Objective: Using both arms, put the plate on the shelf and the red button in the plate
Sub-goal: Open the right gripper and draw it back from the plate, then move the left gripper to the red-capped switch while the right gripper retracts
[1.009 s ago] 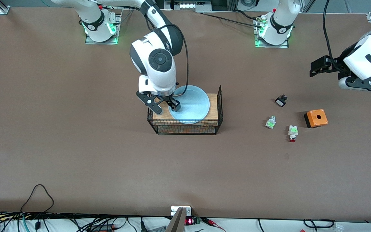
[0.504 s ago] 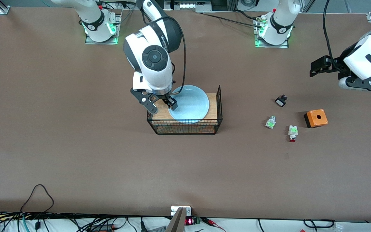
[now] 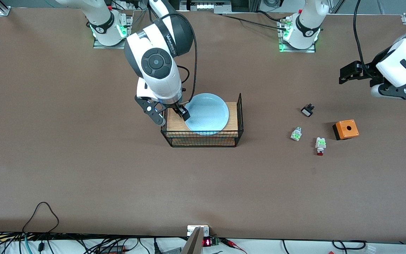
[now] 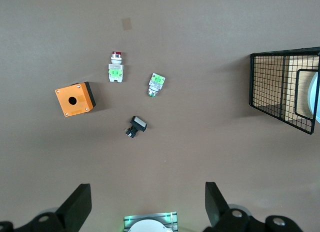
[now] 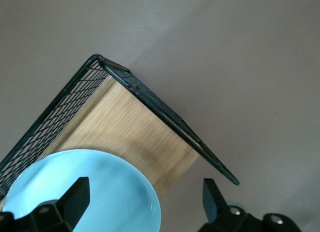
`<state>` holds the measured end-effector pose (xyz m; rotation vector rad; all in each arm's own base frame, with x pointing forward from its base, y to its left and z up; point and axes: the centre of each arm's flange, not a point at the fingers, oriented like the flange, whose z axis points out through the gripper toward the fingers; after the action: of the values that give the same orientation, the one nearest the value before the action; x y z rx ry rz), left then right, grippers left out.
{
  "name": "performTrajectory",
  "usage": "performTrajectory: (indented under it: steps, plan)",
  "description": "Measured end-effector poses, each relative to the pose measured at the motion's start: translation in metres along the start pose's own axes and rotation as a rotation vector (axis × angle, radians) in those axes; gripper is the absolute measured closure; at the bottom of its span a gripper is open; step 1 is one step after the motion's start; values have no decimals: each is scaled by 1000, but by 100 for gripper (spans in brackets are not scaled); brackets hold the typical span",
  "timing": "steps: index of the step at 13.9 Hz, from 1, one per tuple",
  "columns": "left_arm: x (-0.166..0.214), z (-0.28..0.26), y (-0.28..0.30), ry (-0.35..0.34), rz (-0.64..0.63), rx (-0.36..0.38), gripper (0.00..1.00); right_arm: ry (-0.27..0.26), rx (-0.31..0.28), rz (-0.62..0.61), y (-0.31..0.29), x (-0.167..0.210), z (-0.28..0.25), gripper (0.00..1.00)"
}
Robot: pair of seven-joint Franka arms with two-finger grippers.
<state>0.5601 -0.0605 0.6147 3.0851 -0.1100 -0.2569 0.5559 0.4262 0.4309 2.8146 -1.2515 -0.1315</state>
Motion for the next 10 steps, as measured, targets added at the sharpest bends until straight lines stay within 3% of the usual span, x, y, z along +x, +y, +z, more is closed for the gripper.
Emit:
performTrajectory:
  steps: [5,10]
  plan:
    - [0,0,0,0,0,0,0,-6,-23,2,15,12,-54,0]
    - [0,0,0,0,0,0,0,7,-14,-233,51,49,-124,0]
